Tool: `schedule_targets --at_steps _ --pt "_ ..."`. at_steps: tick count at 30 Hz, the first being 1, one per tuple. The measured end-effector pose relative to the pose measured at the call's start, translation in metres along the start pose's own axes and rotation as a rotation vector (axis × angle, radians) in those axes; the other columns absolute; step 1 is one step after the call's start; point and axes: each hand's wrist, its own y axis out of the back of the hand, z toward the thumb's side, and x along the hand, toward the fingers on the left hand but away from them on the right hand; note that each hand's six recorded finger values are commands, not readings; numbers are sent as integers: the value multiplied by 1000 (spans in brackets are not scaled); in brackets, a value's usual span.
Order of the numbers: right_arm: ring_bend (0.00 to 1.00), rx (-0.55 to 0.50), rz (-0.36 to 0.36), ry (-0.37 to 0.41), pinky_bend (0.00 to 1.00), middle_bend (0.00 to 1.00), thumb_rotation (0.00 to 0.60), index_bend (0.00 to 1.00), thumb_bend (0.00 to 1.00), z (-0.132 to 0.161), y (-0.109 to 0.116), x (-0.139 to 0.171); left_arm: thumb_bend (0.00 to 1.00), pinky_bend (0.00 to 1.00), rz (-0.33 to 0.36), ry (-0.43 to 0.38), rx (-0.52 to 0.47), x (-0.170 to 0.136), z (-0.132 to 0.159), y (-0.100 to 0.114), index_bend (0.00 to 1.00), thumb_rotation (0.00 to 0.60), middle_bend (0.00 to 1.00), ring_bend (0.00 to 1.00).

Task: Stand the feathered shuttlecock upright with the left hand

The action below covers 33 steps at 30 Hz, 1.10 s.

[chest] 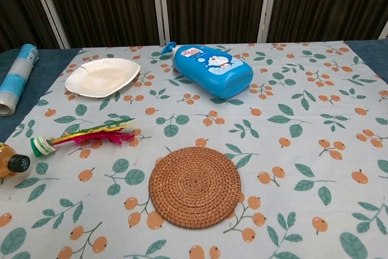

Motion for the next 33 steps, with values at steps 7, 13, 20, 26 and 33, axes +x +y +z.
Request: schedule_targets --at_steps 7,13,20,26,33 --pt "0 -1 -2 2 0 0 600 49 140 0 1 1 50 0 3 0 4 -1 1 0 0 600 0 0" --pt "0 1 -4 4 0 0 600 49 140 0 2 2 49 0 4 -2 3 -1 1 1 0 600 0 0" --pt "0 0 -3 2 0 0 600 50 140 0 0 1 50 0 -3 -1 -3 0 1 -1 3 600 0 0" --pt "0 -4 -2 -8 0 0 600 50 140 -2 1 1 114 0 -8 -6 -6 3 4 -3 80 600 0 0" --pt "0 -6 -1 -5 0 0 600 50 140 -1 2 2 164 0 -15 -7 -23 17 12 -9 205 600 0 0"
